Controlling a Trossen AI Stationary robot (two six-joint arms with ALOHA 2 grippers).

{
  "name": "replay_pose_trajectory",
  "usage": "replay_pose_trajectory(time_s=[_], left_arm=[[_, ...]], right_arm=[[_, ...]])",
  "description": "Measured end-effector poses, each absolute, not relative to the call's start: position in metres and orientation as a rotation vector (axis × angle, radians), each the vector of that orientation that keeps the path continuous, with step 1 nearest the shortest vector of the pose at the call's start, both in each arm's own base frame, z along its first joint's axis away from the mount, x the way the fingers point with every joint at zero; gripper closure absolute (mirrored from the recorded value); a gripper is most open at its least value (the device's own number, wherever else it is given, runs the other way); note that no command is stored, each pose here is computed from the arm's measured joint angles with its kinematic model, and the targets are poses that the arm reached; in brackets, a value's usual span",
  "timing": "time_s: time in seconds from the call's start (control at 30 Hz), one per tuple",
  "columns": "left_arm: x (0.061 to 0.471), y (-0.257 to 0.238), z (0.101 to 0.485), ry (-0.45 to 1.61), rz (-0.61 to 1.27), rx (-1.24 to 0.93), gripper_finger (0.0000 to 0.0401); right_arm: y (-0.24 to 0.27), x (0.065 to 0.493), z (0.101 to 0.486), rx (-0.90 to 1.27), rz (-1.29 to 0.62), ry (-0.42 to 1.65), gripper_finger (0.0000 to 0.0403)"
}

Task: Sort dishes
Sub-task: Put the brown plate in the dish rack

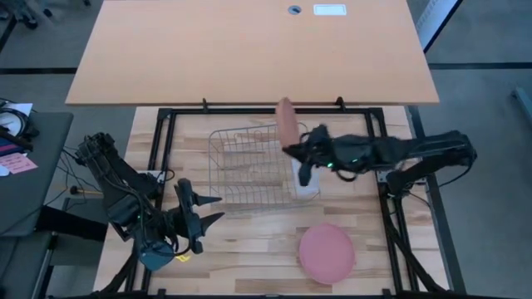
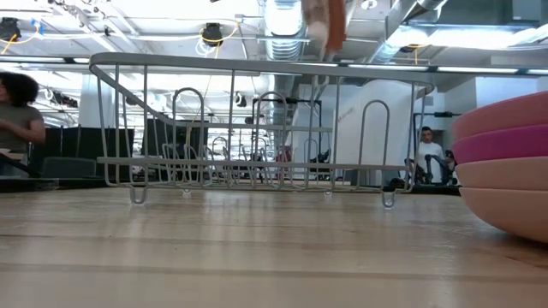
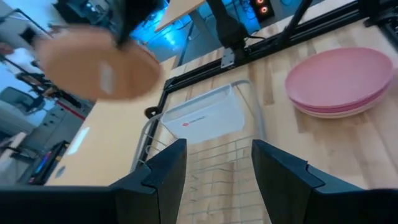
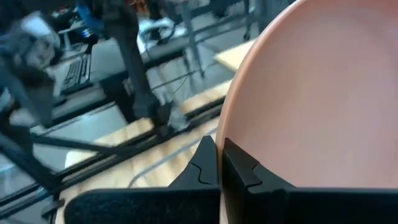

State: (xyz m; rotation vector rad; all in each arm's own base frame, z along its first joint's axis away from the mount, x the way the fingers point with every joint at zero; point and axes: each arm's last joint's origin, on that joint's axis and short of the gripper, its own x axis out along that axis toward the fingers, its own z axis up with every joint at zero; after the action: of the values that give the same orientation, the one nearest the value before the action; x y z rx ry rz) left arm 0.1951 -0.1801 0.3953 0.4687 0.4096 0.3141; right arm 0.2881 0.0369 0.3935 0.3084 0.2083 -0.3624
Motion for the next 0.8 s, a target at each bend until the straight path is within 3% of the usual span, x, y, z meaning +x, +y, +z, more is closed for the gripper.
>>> replay_pose_trajectory(time_s=[0.33, 0.53, 0.8], left_arm=[[0.191, -0.16, 0.389, 0.417, 0.52, 0.579, 0.0226], [0.187, -0.144, 0.383, 0.447, 0.601, 0.518, 0.0226], [0.185, -0.141, 0.381, 0.443, 0.618, 0.476, 0.0226]], right_arm=[[0.038, 0.301, 0.333, 0.436, -0.298, 0.154, 0.0403], [0.047, 0.305, 0.312, 0.455, -0.299, 0.063, 0.0403], [0.061, 0.306, 0.263, 0.499, -0.281, 0.091, 0.0403]])
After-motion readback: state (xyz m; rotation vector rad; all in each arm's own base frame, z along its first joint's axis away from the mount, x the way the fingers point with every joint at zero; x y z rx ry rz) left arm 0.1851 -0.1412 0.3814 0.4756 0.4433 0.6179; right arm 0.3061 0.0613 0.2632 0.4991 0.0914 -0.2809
